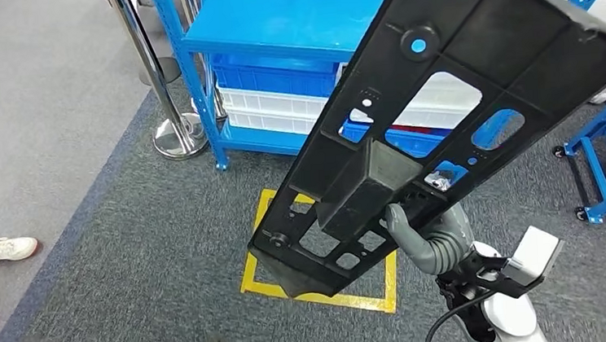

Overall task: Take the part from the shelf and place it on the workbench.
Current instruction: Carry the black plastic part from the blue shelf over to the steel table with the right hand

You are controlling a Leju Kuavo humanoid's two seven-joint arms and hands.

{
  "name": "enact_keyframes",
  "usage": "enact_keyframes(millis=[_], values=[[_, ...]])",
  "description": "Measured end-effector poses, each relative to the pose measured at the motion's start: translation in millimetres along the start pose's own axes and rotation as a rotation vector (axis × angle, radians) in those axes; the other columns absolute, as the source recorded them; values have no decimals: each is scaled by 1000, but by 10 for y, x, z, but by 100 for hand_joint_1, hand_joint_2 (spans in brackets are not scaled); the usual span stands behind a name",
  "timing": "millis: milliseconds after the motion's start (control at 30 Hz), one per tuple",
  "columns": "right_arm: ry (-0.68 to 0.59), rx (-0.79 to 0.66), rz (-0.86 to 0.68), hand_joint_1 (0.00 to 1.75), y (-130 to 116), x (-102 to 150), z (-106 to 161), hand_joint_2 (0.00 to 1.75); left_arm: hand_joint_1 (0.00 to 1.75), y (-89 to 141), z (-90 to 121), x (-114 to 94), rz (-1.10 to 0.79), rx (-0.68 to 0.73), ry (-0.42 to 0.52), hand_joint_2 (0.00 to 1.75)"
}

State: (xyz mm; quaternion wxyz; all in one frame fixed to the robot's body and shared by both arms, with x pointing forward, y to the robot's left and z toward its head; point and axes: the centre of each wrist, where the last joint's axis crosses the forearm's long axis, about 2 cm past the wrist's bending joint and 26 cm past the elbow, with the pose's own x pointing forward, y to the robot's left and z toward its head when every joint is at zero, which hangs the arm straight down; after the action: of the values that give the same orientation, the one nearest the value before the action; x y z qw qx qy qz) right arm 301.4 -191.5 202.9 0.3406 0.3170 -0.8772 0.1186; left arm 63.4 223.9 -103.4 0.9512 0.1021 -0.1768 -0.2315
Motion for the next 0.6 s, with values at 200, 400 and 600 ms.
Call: enact_keyframes(millis=[200,400,600], values=[[-8,-7,9,175,0,39,-16,175,0,-11,3,14,-8,3,-16,175],[2,-18,8,175,6,40,9,175,0,-16,6,2,-11,2,-15,175],[7,-17,7,175,13,36,27,175,0,-4,1,7,-18,3,-18,175]])
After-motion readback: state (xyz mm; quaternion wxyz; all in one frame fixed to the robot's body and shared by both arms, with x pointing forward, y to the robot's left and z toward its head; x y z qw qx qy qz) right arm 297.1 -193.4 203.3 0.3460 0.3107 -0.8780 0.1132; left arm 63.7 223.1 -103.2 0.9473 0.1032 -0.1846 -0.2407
